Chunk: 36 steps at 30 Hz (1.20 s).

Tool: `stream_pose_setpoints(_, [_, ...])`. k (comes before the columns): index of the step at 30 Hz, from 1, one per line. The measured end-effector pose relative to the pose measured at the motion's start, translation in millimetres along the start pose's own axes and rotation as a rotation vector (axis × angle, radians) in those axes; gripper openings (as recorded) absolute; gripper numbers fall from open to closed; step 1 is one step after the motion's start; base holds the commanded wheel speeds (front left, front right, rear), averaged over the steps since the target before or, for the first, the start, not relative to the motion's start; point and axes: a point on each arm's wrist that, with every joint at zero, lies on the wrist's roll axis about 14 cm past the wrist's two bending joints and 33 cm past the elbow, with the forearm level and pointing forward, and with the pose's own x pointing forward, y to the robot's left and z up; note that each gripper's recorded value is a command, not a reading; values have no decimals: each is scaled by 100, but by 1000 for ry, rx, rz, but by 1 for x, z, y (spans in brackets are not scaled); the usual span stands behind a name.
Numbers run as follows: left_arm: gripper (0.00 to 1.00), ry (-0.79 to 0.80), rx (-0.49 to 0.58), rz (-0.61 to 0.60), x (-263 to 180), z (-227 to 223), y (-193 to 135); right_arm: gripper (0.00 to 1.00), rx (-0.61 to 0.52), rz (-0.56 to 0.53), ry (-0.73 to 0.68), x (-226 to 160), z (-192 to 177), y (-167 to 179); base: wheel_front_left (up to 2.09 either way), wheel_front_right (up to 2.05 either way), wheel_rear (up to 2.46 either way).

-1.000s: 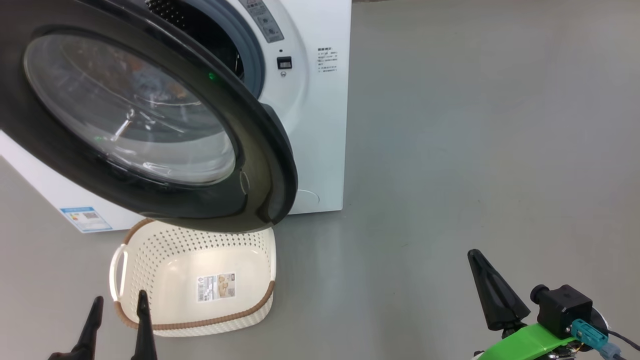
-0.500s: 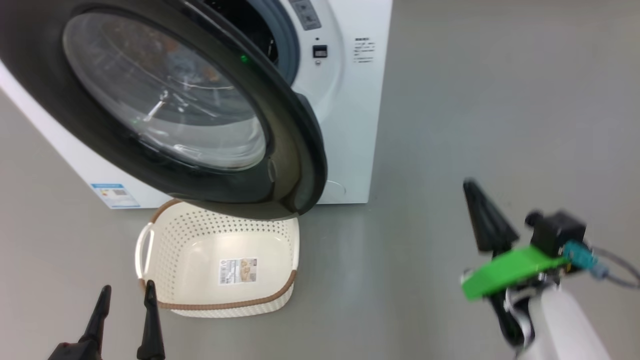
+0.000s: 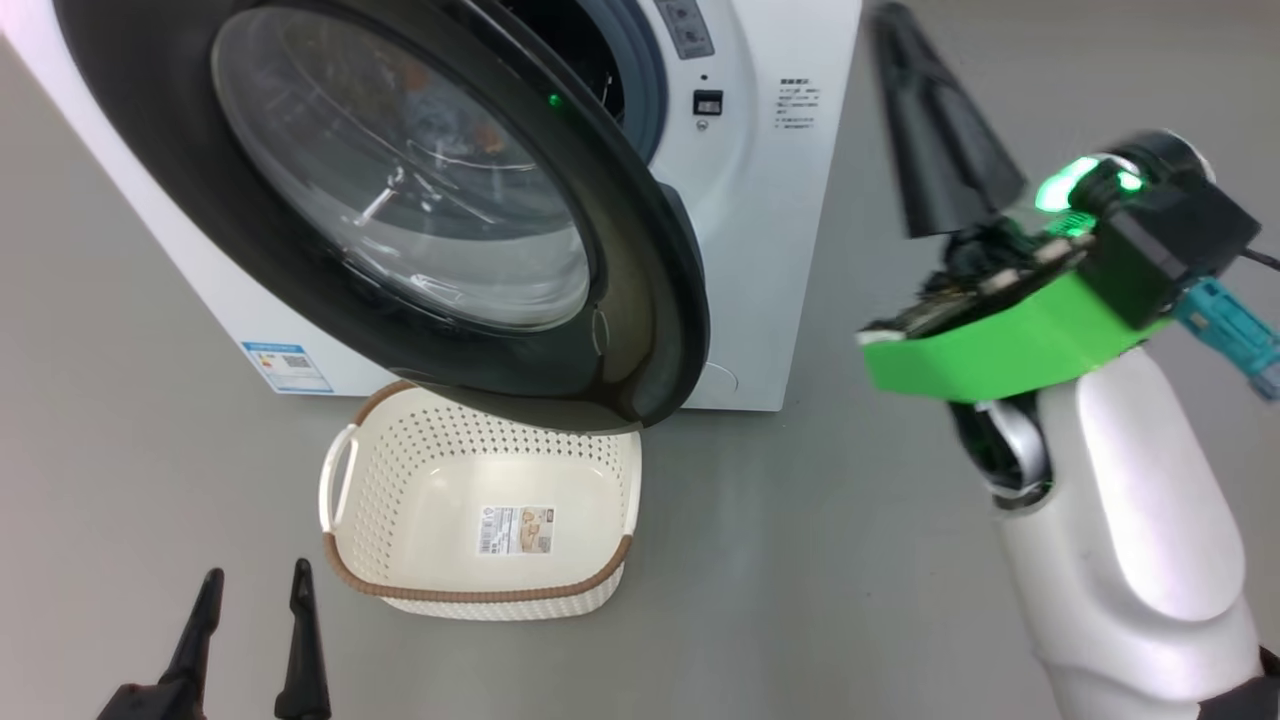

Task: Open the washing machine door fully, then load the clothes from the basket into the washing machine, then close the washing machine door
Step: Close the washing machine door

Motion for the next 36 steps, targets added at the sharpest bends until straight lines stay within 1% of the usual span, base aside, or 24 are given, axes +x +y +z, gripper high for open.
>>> stream_pose_setpoints(3, [100,-2,4,6,-1,1,3,0,40,102,-19,9,10,35,0,0,0])
stream_pose_setpoints(6, [100,-2,4,12,-3,1,4,0,85,190,34,7,0,66,0,0,0])
stream_pose_setpoints(9, [100,-8,5,18,-4,2,6,0,139,251,113,2,-21,90,0,0,0])
stream_pose_setpoints(12, [100,-17,5,18,-2,4,6,0,173,285,225,-7,-53,104,0,0,0])
stream_pose_setpoints(15, [100,-16,7,21,-1,4,6,0,196,294,329,-18,-87,109,0,0,0])
stream_pose_setpoints(18, [100,-18,10,25,3,4,7,0,199,301,385,-17,-109,109,0,0,0])
stream_pose_setpoints(23, [100,-28,16,30,9,5,8,0,164,320,418,-3,-131,106,0,0,0])
stream_pose_setpoints(29, [100,-27,10,38,18,1,7,0,165,307,456,12,-157,95,0,0,0])
stream_pose_setpoints(36, [100,-23,15,46,26,-3,8,0,152,304,469,25,-176,86,0,0,0])
